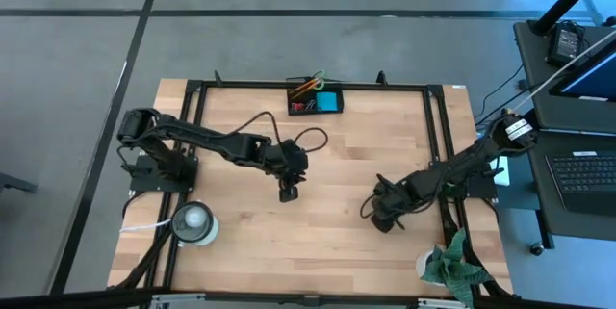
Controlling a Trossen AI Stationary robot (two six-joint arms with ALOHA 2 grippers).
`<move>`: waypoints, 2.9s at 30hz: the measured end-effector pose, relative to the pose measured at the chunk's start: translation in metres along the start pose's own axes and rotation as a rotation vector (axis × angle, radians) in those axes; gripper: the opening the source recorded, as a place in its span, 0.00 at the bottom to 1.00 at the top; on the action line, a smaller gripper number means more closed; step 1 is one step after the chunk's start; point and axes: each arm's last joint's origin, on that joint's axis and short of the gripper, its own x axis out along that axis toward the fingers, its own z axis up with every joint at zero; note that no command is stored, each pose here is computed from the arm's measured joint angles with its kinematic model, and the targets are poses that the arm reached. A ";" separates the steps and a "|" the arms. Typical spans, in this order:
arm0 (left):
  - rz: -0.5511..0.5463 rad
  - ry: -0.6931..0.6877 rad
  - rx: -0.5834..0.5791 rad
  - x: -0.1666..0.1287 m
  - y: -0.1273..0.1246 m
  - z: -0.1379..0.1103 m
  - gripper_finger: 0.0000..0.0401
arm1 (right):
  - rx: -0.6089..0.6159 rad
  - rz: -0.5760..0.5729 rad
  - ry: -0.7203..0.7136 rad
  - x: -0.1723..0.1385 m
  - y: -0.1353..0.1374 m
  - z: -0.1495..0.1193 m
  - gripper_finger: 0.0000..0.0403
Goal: Pick and place office supplies into organizer
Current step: Put the black pen into the desk organizer
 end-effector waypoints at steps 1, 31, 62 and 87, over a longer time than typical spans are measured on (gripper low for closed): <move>0.000 0.011 0.001 0.004 0.000 -0.001 0.19 | -0.005 0.016 -0.024 0.000 0.001 0.003 0.11; 0.063 -0.129 0.336 0.054 -0.011 0.003 0.19 | -0.139 0.174 -0.385 0.016 0.013 0.071 0.11; 0.005 -0.085 0.505 0.118 0.002 -0.018 0.35 | -0.259 0.300 -0.429 0.012 0.024 0.075 0.11; -0.002 -0.122 0.415 0.136 0.006 -0.022 0.35 | -0.264 0.293 -0.428 0.011 0.024 0.075 0.11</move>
